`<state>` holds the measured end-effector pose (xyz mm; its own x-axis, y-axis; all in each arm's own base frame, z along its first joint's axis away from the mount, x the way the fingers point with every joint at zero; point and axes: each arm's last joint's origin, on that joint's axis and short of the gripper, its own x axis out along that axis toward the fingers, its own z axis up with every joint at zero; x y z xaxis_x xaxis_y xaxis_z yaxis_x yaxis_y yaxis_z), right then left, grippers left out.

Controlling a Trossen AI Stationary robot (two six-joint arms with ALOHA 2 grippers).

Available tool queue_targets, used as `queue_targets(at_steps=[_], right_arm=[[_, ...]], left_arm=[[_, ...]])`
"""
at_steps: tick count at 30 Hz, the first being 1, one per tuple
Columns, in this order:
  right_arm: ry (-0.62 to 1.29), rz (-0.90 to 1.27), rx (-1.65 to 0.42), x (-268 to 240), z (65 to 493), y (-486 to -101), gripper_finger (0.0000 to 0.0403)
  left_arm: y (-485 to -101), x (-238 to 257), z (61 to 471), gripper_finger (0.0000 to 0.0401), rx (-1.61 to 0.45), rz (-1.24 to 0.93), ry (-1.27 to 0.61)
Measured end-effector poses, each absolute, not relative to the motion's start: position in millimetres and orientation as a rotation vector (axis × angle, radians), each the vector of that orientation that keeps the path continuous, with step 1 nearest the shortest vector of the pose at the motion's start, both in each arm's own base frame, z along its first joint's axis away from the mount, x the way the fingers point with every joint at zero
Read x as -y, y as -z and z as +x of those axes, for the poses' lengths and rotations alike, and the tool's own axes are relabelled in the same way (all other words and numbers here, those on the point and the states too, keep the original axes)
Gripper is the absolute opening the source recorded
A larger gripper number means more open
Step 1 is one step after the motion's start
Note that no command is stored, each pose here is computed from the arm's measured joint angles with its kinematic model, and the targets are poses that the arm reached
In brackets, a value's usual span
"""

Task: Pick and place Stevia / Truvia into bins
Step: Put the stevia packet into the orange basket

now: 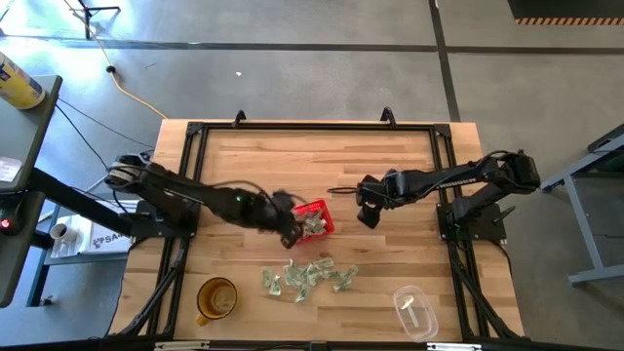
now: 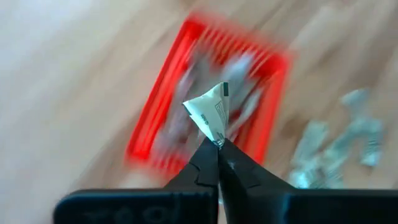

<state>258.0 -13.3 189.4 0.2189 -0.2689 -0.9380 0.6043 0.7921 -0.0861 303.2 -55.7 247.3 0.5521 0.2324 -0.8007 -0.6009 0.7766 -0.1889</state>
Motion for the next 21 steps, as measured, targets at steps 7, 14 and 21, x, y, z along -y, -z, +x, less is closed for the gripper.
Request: queue_targets(at_steps=[7,14,21], right_arm=[[0.547,0.366,-1.236,7.8,258.3,-188.8,0.0331],[0.395,0.356,-1.242,-11.5,261.7,-189.4,0.0331],[0.237,0.354,-1.143,-25.6,273.7,-193.4,0.0329]], left_arm=[[-207.8,34.6,335.1,0.0081,-0.902,-0.5,-0.343],[-237.9,41.7,323.0,0.029,-1.11,-0.507,-0.36],[-252.4,94.5,281.0,0.0358,-1.345,-0.441,-0.359]])
